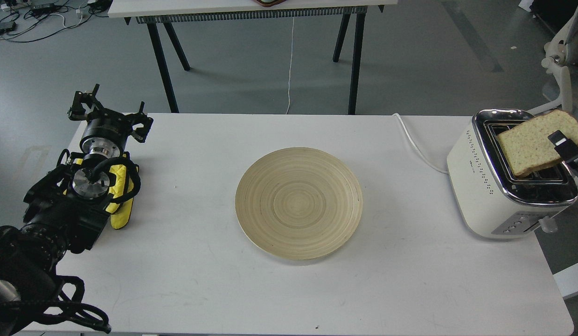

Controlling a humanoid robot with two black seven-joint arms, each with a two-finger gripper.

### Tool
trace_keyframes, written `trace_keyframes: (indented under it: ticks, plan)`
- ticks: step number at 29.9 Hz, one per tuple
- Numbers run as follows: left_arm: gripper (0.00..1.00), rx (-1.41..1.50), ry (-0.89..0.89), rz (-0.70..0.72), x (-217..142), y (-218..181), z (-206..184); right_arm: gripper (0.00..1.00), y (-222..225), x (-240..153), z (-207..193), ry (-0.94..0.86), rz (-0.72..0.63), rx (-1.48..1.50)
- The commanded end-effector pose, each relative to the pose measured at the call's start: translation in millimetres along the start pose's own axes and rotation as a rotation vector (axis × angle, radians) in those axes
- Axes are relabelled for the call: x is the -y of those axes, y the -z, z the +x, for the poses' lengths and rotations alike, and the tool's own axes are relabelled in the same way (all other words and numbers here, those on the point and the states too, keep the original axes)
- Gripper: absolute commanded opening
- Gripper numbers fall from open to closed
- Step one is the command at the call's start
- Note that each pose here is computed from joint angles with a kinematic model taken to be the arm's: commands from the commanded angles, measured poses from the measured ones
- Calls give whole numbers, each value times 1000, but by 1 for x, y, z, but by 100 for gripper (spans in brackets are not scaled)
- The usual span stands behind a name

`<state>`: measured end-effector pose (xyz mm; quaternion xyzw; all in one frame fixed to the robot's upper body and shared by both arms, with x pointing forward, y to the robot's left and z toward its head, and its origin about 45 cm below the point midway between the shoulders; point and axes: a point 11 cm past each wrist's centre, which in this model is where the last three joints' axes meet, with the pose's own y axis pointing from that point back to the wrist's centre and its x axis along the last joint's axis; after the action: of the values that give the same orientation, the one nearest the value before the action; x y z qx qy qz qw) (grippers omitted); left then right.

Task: Put bread in toaster with right arm
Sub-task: 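Open the right gripper and raise it away from the toaster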

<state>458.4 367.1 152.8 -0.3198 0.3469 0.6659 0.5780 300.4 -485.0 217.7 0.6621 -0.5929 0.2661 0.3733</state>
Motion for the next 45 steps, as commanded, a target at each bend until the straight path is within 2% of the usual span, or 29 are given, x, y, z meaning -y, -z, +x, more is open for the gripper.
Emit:
trace_keyframes:
  ticks: [1,16,23,27,32,37,43,45]
  plan:
    - [100,0,0,0,0,0,0,61,6,5,-1,-3,18,7]
    - [100,0,0,0,0,0,0,63,31,21,-11,0,83,47]
    - [100,0,0,0,0,0,0,64,104,27,-29,61,257,158]
    - [100,0,0,0,0,0,0,65,134,40,-30,64,294,196]
    - [100,0,0,0,0,0,0,69,192,71,-76,95,394,357]
    - [100,0,0,0,0,0,0,70,237,98,-97,49,408,644]
    - [100,1,0,1,0,0,0,73,244,119,-107,-40,358,836]
    - [100,1,0,1,0,0,0,75,242,120,-116,-7,352,960]
